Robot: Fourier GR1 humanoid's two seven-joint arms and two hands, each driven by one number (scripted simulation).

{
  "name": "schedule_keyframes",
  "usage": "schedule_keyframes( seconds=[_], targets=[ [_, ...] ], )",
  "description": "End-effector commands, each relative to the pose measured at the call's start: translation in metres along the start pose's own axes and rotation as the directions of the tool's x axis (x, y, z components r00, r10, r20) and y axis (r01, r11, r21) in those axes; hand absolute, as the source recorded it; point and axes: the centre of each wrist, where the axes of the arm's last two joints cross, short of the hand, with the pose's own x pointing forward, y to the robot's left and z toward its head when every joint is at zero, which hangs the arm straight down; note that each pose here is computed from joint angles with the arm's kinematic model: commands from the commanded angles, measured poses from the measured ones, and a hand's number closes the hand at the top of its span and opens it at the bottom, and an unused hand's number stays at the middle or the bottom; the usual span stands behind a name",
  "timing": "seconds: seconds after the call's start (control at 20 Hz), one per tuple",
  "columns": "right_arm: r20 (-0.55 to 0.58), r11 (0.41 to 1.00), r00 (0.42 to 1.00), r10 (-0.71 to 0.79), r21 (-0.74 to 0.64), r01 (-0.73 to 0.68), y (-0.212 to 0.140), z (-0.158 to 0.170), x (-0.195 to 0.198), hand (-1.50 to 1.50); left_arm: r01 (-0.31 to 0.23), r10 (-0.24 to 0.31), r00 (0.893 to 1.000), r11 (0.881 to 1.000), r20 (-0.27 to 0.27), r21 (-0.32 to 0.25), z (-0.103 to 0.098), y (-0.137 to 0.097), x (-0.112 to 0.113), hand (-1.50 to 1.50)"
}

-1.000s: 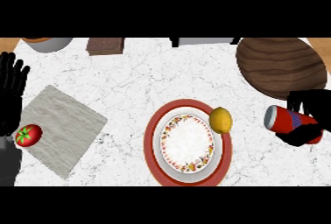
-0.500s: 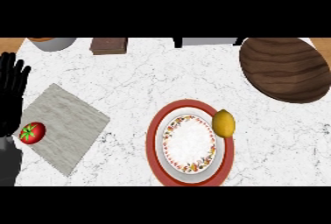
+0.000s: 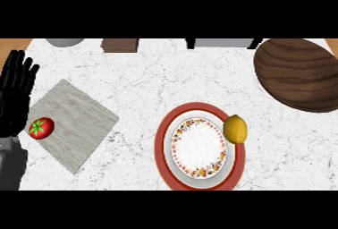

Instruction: Pick the can from the plate and place it in the bowl

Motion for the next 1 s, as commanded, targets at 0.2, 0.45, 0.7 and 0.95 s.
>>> schedule_keyframes(
  seconds=[0.2,0.45,0.7,0.95],
  targets=[
    [0.113,0.981,0.975,-0.191,0.050,0.186,-0.054,0.023,-0.006,1.50,0.000,0.000,1.000,0.999,0.009,-0.050,-0.008,-0.023,0.002,0.00],
    [0.098,0.975,0.974,-0.203,0.116,0.192,-0.041,0.007,-0.008,1.50,-0.008,0.008,1.000,0.996,0.003,-0.084,-0.011,-0.028,0.003,0.00],
    [0.092,0.968,0.981,-0.172,0.203,0.151,-0.033,-0.020,0.003,1.50,0.004,-0.003,1.000,0.996,0.011,-0.087,-0.012,-0.022,0.002,0.00],
    [0.116,0.945,0.973,-0.198,0.286,0.158,0.020,-0.055,0.000,1.50,-0.009,0.009,1.000,0.997,0.008,-0.078,-0.011,-0.034,-0.001,0.00]
  ],
)
